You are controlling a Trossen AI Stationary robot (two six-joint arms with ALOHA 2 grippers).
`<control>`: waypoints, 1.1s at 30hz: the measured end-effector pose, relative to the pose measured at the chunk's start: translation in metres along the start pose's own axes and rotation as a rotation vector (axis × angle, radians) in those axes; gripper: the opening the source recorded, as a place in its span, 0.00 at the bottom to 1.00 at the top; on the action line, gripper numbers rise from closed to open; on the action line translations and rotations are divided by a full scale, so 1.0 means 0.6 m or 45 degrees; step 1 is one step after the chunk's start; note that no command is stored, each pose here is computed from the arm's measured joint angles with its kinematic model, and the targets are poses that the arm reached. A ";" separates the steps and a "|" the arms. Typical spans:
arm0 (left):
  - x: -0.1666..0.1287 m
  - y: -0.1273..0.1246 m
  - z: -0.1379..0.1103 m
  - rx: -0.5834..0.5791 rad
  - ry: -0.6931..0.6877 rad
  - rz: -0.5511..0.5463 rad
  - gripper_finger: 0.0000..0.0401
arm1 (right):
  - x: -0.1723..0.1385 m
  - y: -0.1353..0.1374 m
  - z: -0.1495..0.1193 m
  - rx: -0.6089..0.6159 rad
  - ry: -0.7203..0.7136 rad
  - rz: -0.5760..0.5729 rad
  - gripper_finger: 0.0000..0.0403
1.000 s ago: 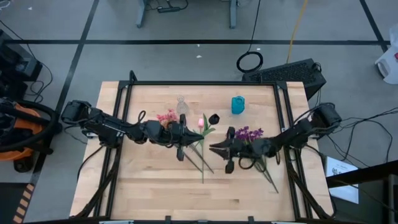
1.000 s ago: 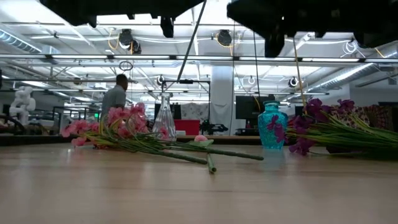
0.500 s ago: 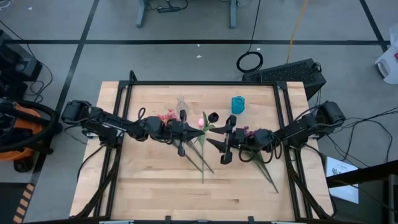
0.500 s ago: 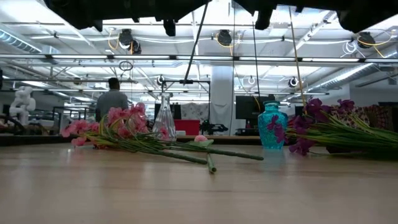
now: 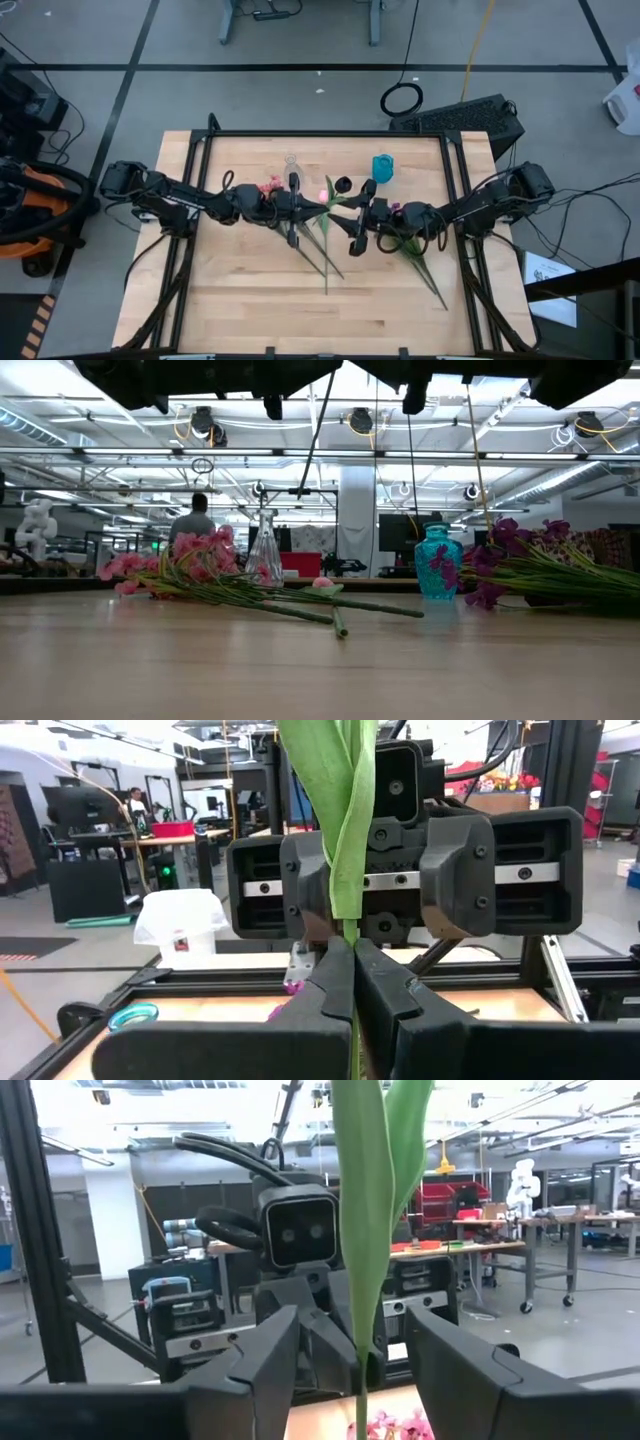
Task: Sort flowers into vase by color
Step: Put the black flower into the blue vase
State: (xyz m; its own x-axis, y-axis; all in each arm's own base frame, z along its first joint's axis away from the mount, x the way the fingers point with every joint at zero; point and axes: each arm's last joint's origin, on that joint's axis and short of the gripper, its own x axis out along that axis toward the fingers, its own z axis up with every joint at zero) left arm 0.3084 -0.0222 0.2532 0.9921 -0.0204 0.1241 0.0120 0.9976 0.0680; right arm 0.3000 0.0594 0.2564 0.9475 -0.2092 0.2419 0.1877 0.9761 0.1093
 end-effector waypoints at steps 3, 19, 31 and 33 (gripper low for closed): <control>0.000 0.000 0.000 0.013 0.000 0.000 0.00 | 0.000 0.000 0.000 0.000 -0.001 -0.001 0.40; 0.000 0.010 -0.001 0.016 0.006 0.030 0.00 | 0.008 -0.019 -0.001 0.074 0.003 -0.049 0.14; 0.001 0.020 -0.001 0.019 0.006 0.053 0.00 | 0.010 -0.025 -0.002 0.068 0.008 -0.065 0.12; 0.001 0.020 -0.001 0.019 0.006 0.054 0.00 | 0.011 -0.027 -0.002 0.066 0.008 -0.065 0.12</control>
State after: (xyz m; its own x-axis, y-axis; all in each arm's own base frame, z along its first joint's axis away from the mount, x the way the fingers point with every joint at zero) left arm 0.3091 -0.0103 0.2532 0.9922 0.0220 0.1225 -0.0317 0.9965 0.0775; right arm 0.3033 0.0422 0.2550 0.9385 -0.2585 0.2289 0.2226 0.9597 0.1713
